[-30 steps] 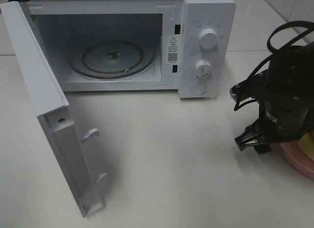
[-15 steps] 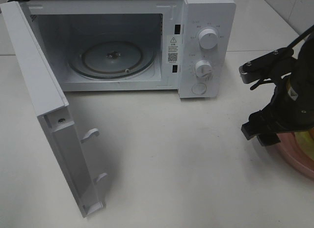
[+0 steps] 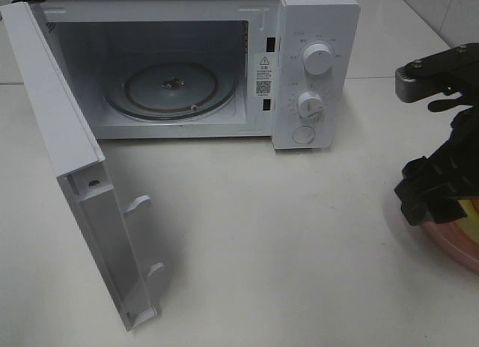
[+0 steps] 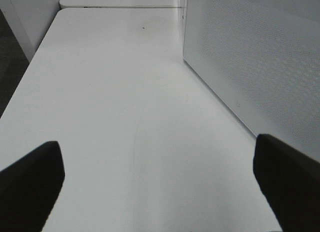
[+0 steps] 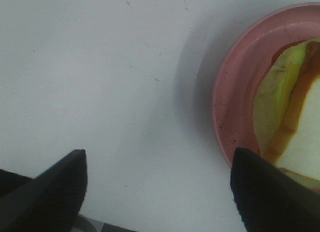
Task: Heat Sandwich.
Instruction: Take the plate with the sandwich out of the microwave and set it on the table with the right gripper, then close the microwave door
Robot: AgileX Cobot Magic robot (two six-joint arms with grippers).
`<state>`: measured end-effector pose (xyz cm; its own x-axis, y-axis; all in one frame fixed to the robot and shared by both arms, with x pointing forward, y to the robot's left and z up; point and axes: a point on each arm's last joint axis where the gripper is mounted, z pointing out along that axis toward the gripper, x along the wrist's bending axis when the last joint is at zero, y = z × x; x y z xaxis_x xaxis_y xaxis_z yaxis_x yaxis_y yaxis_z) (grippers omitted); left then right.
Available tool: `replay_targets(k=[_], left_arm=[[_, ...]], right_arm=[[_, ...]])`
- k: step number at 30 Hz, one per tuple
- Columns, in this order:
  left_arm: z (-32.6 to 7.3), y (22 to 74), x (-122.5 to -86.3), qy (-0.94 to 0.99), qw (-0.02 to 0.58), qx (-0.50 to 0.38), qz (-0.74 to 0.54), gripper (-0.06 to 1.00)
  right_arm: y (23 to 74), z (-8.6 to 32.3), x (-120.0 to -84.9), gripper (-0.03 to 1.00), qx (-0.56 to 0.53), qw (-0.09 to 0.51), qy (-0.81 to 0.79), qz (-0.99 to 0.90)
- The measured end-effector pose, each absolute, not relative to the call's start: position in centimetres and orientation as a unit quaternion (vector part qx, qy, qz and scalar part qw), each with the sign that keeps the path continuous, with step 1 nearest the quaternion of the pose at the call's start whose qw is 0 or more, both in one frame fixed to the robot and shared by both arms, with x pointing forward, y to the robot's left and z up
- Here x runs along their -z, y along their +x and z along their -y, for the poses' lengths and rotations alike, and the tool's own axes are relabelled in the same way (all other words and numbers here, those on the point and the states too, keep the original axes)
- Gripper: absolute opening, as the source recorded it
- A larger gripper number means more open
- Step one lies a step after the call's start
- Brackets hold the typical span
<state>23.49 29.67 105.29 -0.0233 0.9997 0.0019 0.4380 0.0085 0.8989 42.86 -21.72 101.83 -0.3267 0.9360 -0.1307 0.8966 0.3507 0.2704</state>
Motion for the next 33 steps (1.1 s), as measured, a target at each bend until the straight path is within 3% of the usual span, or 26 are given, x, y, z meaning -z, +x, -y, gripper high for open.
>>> replay_targets(k=[18,33], left_arm=[[-29.7,23.5,-105.3,0.593,0.37,-0.38,-0.606,0.97],[-29.7,23.5,-105.3,0.593,0.37,-0.38,-0.606,0.97]], right_arm=[[35.7,24.9,-107.6,0.76,-0.171,0.158,0.545,-0.806],[28.7,28.5,-105.3,0.76,-0.255,0.203,0.537,-0.778]])
